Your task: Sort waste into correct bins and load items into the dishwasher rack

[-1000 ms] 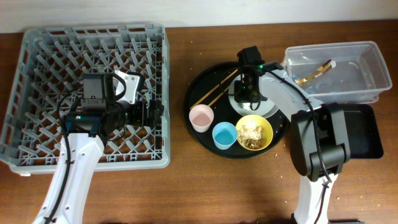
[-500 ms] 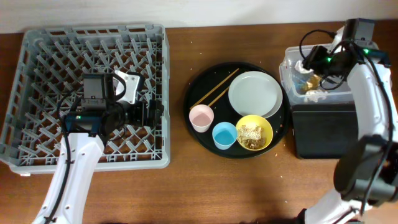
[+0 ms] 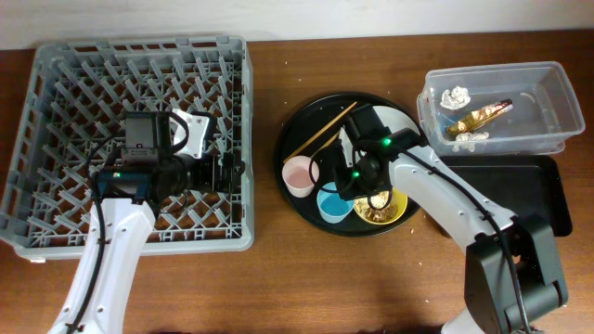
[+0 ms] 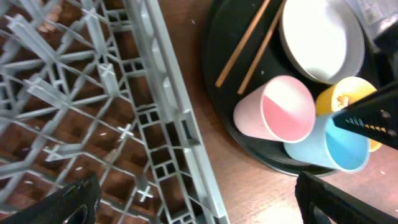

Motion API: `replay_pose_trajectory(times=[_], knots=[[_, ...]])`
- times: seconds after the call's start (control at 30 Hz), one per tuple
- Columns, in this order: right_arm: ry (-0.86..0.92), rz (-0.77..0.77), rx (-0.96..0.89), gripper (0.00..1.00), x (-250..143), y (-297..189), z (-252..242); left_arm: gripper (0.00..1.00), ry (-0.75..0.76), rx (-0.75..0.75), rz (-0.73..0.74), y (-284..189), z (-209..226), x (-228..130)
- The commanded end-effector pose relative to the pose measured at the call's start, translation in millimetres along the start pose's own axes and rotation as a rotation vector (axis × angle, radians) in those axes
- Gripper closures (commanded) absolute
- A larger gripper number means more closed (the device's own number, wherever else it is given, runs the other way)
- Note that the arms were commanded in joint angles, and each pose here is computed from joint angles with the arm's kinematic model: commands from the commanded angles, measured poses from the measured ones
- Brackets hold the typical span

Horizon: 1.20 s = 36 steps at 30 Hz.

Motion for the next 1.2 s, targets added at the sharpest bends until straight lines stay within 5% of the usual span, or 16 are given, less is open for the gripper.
replay_pose_trajectory(times=[0.0,0.13,0.23,0.33,0.43,0.47,0.53,0.6,0.67,0.7,0.73,0.87,1.0,1.03,1.17], knots=[[-0.008,0.026,-0.015,0.96,-4.8,-8.1,0.1,0.01,0.002,-0.113,-0.008,-4.6,-14.3,5.3],[-0.051,-0.073,0.035,0.96,8.1,-108.0,1.4,0.01,-0.166,-0.495,-0.013,-26.9,-45.2,22.3],[-0.236,-0.417,0.396,0.96,38.5,-195.5,32.8,0.01,-0.167,-0.834,0.023,-60.0,-71.2,34.6],[-0.492,-0.652,0.787,0.96,61.4,-225.7,70.1,0.01,-0.045,-1.048,0.081,-84.1,-90.8,31.5],[-0.602,-0.678,0.903,0.96,75.6,-214.7,94.4,0.02,0.034,-1.131,0.137,-88.8,-108.8,23.0],[-0.623,-0.68,0.911,0.96,79.2,-210.4,100.2,0.05,0.063,-1.148,0.16,-87.0,-119.1,18.4],[-0.647,-0.678,0.922,0.96,81.0,-206.8,108.2,0.35,0.1,-1.168,0.186,-85.3,-131.2,12.5],[-0.648,-0.679,0.921,0.96,81.2,-206.8,108.1,0.49,0.1,-1.168,0.186,-85.3,-131.2,12.5],[-0.639,-0.671,0.92,0.59,80.3,-206.1,107.5,0.5,0.098,-1.162,0.182,-84.6,-131.0,13.0],[-0.631,-0.67,0.907,0.46,81.1,-205.2,105.1,0.5,0.095,-1.158,0.177,-84.6,-129.7,13.9],[-0.556,-0.659,0.818,0.43,86.6,-201.8,90.6,0.5,0.079,-1.137,0.15,-84.4,-122.9,18.6],[-0.395,-0.622,0.586,0.43,77.9,-205.8,49.1,0.57,-0.155,-0.835,-0.028,-65.8,-68.3,45.0],[-0.271,-0.455,0.395,0.39,57.1,-184.7,28.9,0.59,-0.641,0.052,-0.135,-56.2,60.5,8.6],[-0.262,-0.437,0.393,0.38,54.2,-183.2,28.5,0.51,-0.729,0.269,-0.177,-75.1,97.6,-6.0],[-0.253,-0.417,0.373,0.37,52.1,-180.1,25.8,0.51,-0.881,0.667,-0.215,-105.8,170.2,-33.3]])
Point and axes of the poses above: each gripper's point midway between its finger pads, its own y axis out along the fingers, its own z axis along the line the jaws close on, x = y × z, the point moved 5 cm from there along -y, back along the fingers, and after that the axes turned 14 degrees about -y, right-handed, at the moved point
